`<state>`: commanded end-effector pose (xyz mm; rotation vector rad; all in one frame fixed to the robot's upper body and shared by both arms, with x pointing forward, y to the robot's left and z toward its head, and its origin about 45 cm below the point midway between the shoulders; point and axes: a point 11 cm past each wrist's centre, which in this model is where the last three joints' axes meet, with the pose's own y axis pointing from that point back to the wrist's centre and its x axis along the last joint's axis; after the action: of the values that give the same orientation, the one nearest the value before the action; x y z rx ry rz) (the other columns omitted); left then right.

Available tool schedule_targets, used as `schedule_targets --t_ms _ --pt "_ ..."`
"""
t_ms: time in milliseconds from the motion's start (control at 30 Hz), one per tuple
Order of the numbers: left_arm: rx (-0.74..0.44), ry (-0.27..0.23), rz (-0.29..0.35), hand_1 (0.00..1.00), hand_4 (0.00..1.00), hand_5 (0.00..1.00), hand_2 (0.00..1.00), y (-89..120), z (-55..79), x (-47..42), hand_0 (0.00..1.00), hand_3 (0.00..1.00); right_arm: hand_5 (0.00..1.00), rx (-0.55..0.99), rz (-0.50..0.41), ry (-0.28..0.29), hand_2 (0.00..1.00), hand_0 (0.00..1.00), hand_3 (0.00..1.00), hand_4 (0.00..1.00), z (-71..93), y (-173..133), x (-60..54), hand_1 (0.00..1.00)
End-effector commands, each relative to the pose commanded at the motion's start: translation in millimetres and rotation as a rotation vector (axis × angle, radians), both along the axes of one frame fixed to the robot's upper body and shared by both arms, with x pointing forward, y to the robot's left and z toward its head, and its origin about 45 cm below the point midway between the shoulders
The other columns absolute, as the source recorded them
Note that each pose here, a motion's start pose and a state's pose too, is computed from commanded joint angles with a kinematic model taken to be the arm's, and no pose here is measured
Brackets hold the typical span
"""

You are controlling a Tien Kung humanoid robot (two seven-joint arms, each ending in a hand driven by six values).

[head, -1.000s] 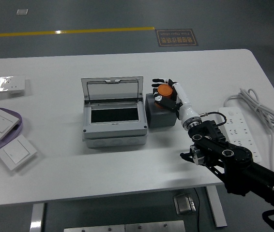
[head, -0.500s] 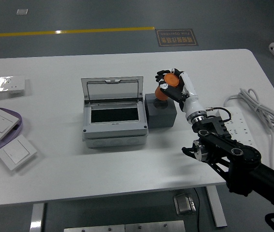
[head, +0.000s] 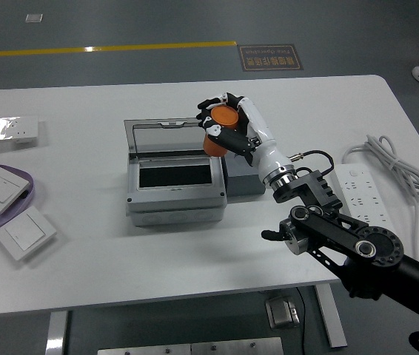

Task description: Pick up the cylinder from the cube,place it in the box,flap close box

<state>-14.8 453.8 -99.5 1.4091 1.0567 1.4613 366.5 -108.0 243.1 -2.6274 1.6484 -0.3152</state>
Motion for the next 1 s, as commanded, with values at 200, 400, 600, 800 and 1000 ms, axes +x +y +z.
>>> schedule_targets --t_ms 200,400,600,800,1000 --pt "0.004 0.001 -0.002 0.629 0.711 0.246 0.605 2.4 1.0 0.3 0.614 0.630 0.002 -0.174 0.168 -0.084 0.361 0.107 0.268 0.002 16.4 45.2 -19.9 0.214" --pt "0.006 0.002 -0.004 0.629 0.711 0.247 0.605 3.1 1.3 0.5 0.614 0.631 0.002 -0.429 0.278 -0.147 0.374 0.031 0.272 0.002 13.0 73.0 -29.3 0.184" --pt "0.006 0.002 -0.006 0.629 0.711 0.248 0.606 3.6 1.5 1.8 0.614 0.630 0.002 -0.731 0.311 -0.204 0.423 0.036 0.317 0.002 -4.1 87.2 -31.8 0.194" --pt "0.007 0.003 -0.009 0.629 0.711 0.247 0.606 4.0 1.7 2.1 0.614 0.631 0.002 -0.932 0.199 -0.324 0.439 0.048 0.334 0.006 -14.5 84.3 -14.2 0.199" --pt "0.009 0.004 -0.010 0.628 0.711 0.248 0.606 5.3 2.2 2.1 0.614 0.631 0.002 -1.008 0.156 -0.386 0.445 0.141 0.377 0.023 -24.4 77.8 2.8 0.293"
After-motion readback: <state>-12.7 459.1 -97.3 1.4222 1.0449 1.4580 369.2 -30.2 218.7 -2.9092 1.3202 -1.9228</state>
